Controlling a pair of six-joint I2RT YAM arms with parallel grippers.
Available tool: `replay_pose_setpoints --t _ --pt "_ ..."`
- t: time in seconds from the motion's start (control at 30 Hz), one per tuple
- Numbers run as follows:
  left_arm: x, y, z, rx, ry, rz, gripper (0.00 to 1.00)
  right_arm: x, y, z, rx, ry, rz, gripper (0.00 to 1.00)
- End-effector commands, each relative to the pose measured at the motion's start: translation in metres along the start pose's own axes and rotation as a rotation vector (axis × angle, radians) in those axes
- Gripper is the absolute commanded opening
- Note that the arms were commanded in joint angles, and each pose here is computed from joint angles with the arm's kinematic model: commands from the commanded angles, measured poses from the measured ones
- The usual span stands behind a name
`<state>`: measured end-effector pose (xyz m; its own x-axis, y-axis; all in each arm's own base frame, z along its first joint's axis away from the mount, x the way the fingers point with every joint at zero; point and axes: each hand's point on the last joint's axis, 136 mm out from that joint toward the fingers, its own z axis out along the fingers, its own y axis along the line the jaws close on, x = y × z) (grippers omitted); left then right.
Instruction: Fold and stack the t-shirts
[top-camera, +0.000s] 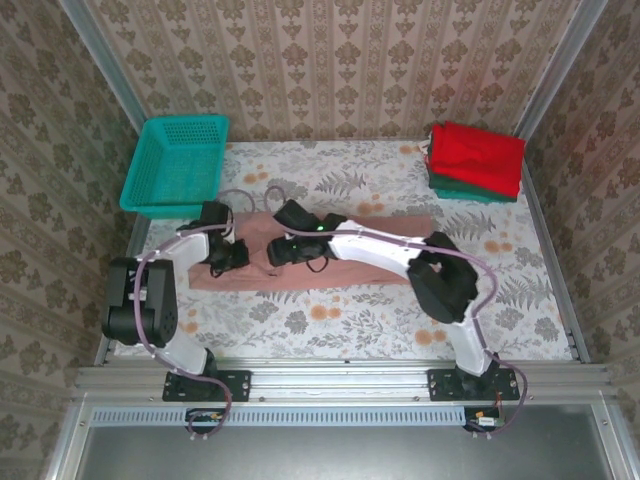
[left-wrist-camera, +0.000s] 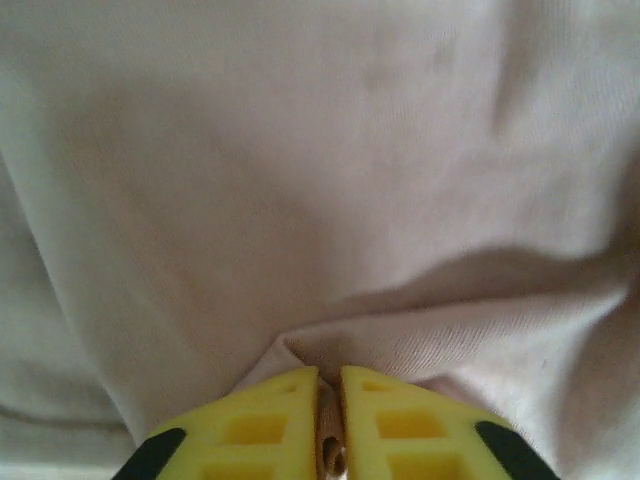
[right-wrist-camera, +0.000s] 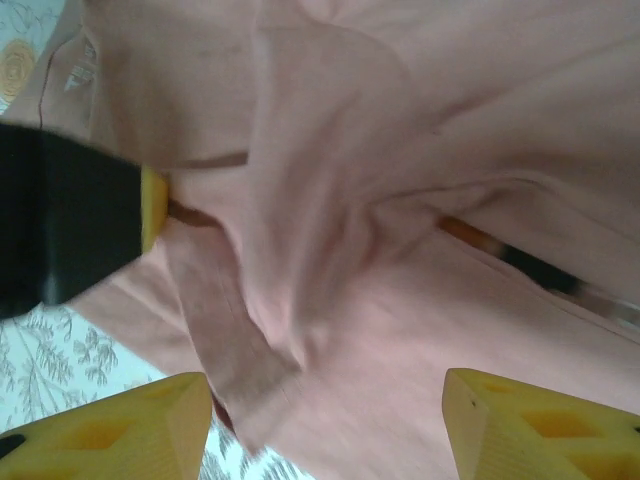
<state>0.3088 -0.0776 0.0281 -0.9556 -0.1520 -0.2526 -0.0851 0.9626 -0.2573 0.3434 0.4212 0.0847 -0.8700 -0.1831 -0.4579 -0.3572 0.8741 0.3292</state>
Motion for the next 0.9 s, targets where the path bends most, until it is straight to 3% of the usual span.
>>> replay_pose_setpoints --t 0.0,0.07,0.37,0.47,0.53,0.6,0.67,0.7,0.87 --pt "0.008 -0.009 -0.015 0.069 -0.022 -0.004 0.05 -0.001 -0.003 0.024 -0.009 0.050 0.062 0.64" --pt "0.016 -0.012 -0.020 0.092 -0.024 -0.006 0.00 -0.001 -0.007 0.034 0.015 0.062 0.062 0.63" --pt "0.049 -0.005 -0.040 0.106 -0.054 -0.026 0.00 0.010 -0.040 0.045 0.147 0.113 0.056 0.46" --pt "0.052 -0.005 -0.041 0.113 -0.043 -0.034 0.06 0.013 -0.042 0.044 0.160 0.127 0.033 0.33" --pt "0.050 -0.007 -0.045 0.124 -0.048 -0.044 0.24 0.017 -0.045 0.043 0.170 0.140 0.024 0.28" --pt "0.044 -0.007 -0.053 0.130 -0.076 -0.049 0.30 0.021 -0.049 0.042 0.174 0.147 0.016 0.29" --pt "0.035 -0.003 -0.066 0.112 -0.116 -0.057 0.51 0.024 -0.051 0.039 0.181 0.156 0.004 0.32" --pt "0.030 0.000 -0.072 0.094 -0.138 -0.059 0.54 0.024 -0.052 0.037 0.183 0.155 0.002 0.33" --pt "-0.004 -0.004 -0.079 0.095 -0.216 -0.056 0.55 0.014 -0.045 0.011 0.159 0.105 -0.021 0.33"
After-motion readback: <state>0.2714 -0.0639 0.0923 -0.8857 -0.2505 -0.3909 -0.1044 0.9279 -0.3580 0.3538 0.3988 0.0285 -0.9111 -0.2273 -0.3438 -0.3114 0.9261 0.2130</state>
